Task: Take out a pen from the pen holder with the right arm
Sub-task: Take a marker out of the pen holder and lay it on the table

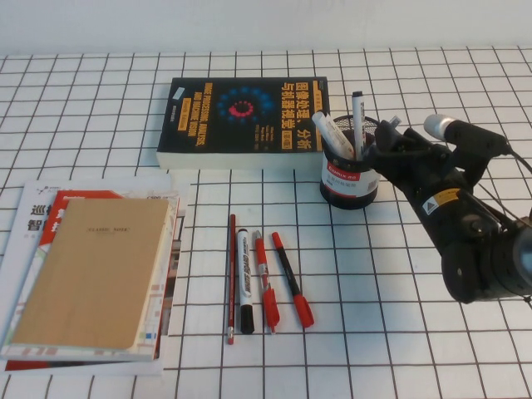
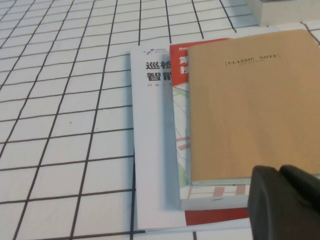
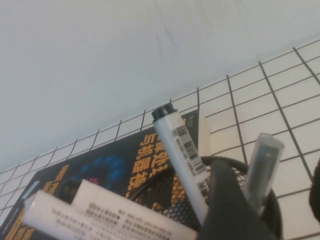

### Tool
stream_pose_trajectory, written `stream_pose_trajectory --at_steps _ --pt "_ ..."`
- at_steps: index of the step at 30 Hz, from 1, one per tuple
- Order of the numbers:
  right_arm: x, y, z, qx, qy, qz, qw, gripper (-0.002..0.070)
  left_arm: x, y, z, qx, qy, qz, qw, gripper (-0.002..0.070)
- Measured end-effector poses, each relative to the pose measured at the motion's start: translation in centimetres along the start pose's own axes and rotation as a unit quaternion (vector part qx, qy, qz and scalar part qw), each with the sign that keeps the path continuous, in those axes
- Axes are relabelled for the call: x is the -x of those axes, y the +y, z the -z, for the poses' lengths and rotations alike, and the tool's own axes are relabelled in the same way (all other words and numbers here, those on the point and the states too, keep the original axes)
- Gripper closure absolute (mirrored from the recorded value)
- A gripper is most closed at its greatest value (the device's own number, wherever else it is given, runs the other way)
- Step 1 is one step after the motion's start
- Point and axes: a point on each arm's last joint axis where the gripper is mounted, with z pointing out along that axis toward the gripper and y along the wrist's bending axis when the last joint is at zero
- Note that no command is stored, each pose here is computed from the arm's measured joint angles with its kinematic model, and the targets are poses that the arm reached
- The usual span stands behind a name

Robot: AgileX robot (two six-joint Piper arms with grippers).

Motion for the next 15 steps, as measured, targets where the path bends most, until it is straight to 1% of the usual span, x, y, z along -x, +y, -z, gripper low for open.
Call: stream_pose_trajectory --at_steps 10,15 --pt "0.1 0.3 -1.8 -0.001 -0.011 -0.009 1.000 0.0352 0.0 0.0 0.0 0.000 0.000 0.000 1.000 0.0679" --pt "0.3 -0.4 -2.5 -0.013 -0.018 -0.015 1.000 0.0352 0.0 0.0 0.0 0.000 0.000 0.000 1.000 0.0679"
